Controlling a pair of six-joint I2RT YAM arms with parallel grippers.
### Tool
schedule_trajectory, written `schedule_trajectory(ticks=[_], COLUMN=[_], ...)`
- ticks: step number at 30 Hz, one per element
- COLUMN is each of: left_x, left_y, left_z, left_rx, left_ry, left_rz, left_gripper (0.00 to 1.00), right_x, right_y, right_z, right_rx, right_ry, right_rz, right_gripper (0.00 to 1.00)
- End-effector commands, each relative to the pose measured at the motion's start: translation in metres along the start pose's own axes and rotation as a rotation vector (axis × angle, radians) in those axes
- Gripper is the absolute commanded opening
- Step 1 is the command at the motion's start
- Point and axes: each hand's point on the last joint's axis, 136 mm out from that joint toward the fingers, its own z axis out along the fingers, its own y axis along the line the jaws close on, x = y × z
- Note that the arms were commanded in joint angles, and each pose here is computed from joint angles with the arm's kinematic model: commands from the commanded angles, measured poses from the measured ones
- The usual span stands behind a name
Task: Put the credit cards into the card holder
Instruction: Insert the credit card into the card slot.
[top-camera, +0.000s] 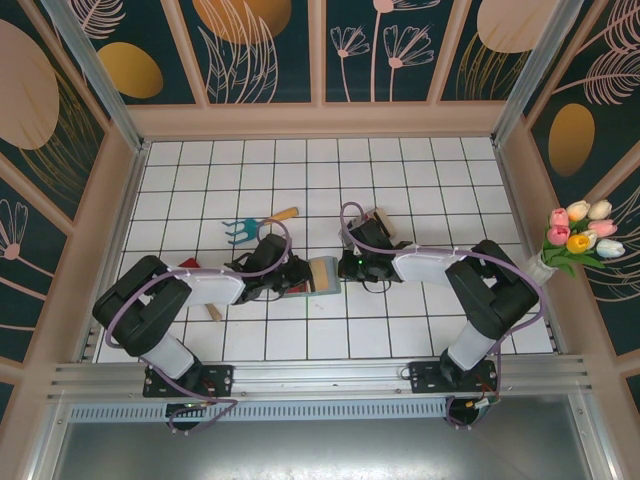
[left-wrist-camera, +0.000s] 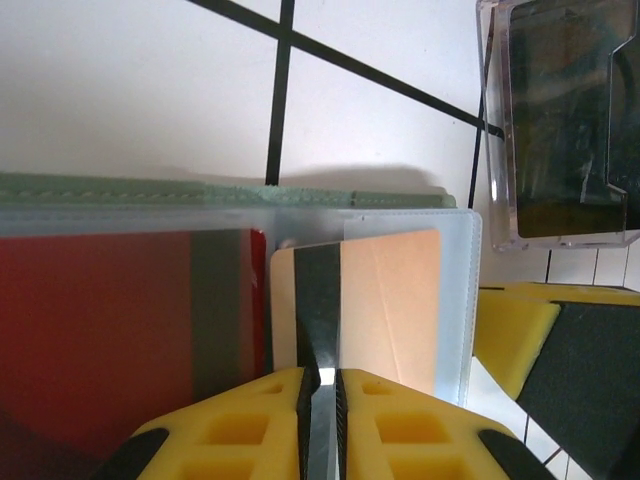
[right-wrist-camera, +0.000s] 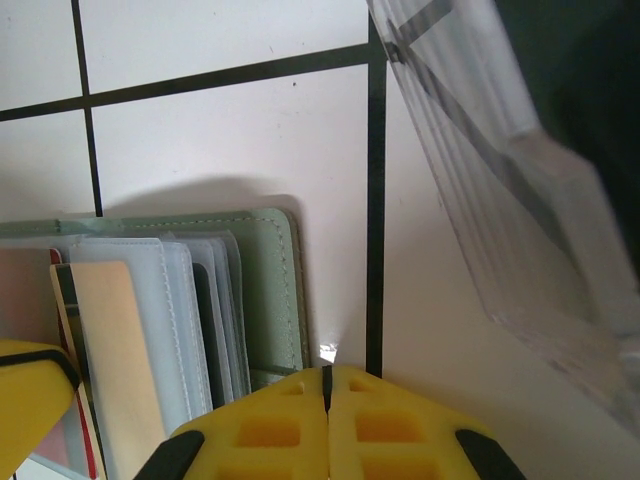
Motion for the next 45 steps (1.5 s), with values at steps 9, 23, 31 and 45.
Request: schedule_trajectory(ticks=[9,23,31,45], left_x=[-0.008,-0.007,-0.003,0.002], left_y=[0.008,-0.002,-0.002,-0.039], left_z=[-0.014,0.005,0.013,0.009], left_rx=[-0.072,-0.052,-0.048,0.142], left_ry=[-0.056,-0.001,0.034,0.068], left_rz=[0.040,0.053,0.050,0.052], left_gripper=[0.34,0.35,0.29,0.29], right_x=[0.018,0.019,0.019,0.017], right_y=[-0.021,-0.023,-0.022,-0.020], right_z=[0.008,0.011,0.011,0.010], right_rx=[0.105,0.120,0.118,0.115], right_ry=[0.063,0.068,0.068,0.062], right_rz=[-0.007,-0.015,-0.016,-0.015], right_gripper=[0.07,0.07,0.07,0.07])
